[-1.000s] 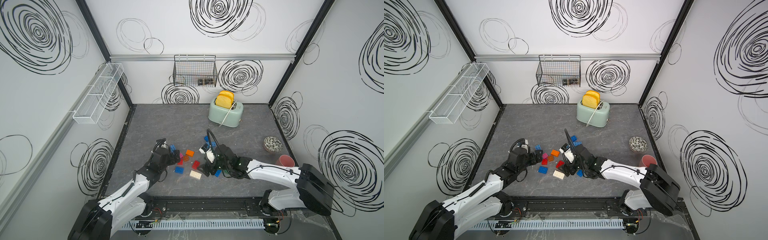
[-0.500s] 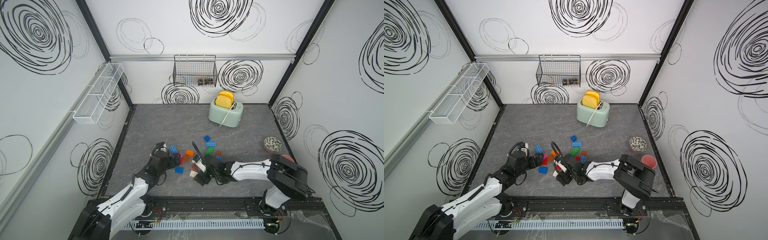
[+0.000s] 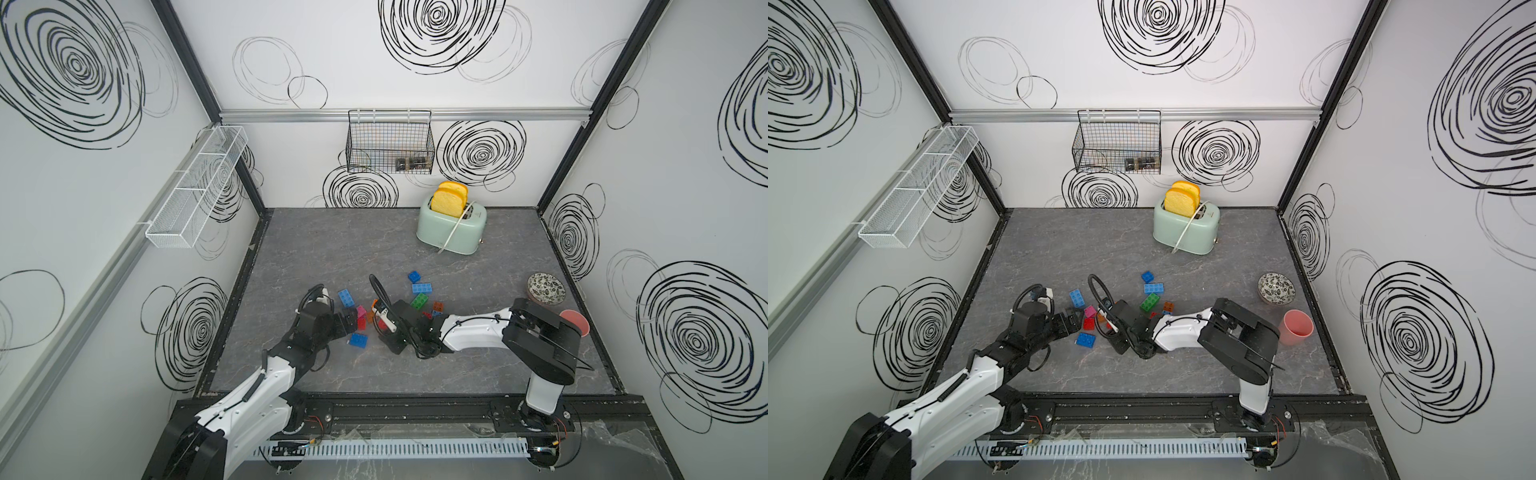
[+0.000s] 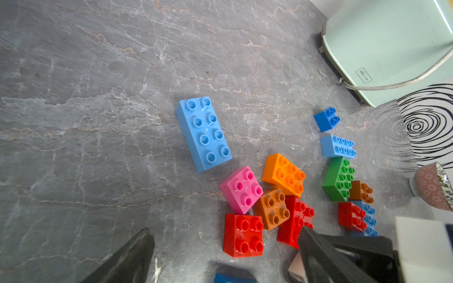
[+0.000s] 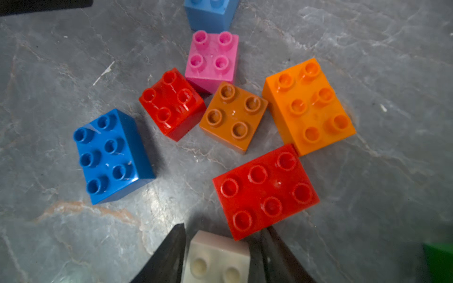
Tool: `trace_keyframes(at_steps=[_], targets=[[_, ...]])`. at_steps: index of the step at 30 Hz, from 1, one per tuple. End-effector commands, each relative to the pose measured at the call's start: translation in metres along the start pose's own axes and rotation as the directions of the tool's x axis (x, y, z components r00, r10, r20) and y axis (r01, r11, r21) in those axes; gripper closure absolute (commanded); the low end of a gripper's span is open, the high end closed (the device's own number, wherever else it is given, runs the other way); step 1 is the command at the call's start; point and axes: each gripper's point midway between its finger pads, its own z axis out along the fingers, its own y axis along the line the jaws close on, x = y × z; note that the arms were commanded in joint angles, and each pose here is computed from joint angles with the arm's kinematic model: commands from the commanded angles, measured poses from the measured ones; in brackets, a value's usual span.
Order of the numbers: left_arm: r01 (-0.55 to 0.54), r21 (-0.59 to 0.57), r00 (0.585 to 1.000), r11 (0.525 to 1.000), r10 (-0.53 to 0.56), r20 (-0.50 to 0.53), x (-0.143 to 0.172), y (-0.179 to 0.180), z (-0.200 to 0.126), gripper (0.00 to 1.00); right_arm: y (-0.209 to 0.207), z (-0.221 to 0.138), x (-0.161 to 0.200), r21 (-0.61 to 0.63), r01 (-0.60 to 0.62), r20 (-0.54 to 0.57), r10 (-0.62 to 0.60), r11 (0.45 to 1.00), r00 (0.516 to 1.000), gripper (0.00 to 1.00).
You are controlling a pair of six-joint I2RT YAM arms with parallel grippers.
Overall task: Assemble a heart with lego
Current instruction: Move the lego brick at the center of the board.
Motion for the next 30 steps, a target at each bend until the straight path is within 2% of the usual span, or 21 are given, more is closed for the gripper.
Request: trace_keyframes(at_steps=[1, 10, 15, 20, 25, 30], targets=[[0.024, 0.022, 1.0, 0.999, -0.024, 0.009, -0.003, -0.003, 0.002, 0.04, -0.032, 0.007, 0.017, 0.064, 0.004, -0.077, 0.001, 0.998, 0.997, 0.49], [0.027, 0.035, 0.999, 0.999, -0.027, -0.02, 0.0, -0.004, 0.008, 0.04, -0.096, 0.006, 0.009, 0.187, -0.04, -0.073, 0.055, 0.981, 0.996, 0.5], [0.007, 0.043, 0.999, 0.999, -0.005, -0.052, 0.007, -0.008, 0.012, 0.03, -0.108, -0.001, 0.01, 0.22, -0.041, -0.076, 0.059, 0.975, 0.995, 0.48], [-0.065, 0.008, 0.994, 0.998, 0.066, -0.09, 0.016, -0.013, 0.016, 0.0, -0.079, -0.021, -0.013, 0.139, -0.03, -0.016, 0.032, 0.99, 0.999, 0.42], [-0.152, -0.031, 0.981, 0.988, 0.147, -0.123, 0.022, -0.019, 0.024, 0.07, -0.04, -0.04, -0.029, 0.054, 0.004, 0.037, -0.006, 0.999, 0.999, 0.41], [-0.198, -0.056, 0.969, 0.979, 0.187, -0.164, 0.028, -0.018, 0.032, 0.18, -0.032, -0.053, -0.029, 0.006, -0.037, 0.061, 0.037, 0.999, 0.997, 0.43]])
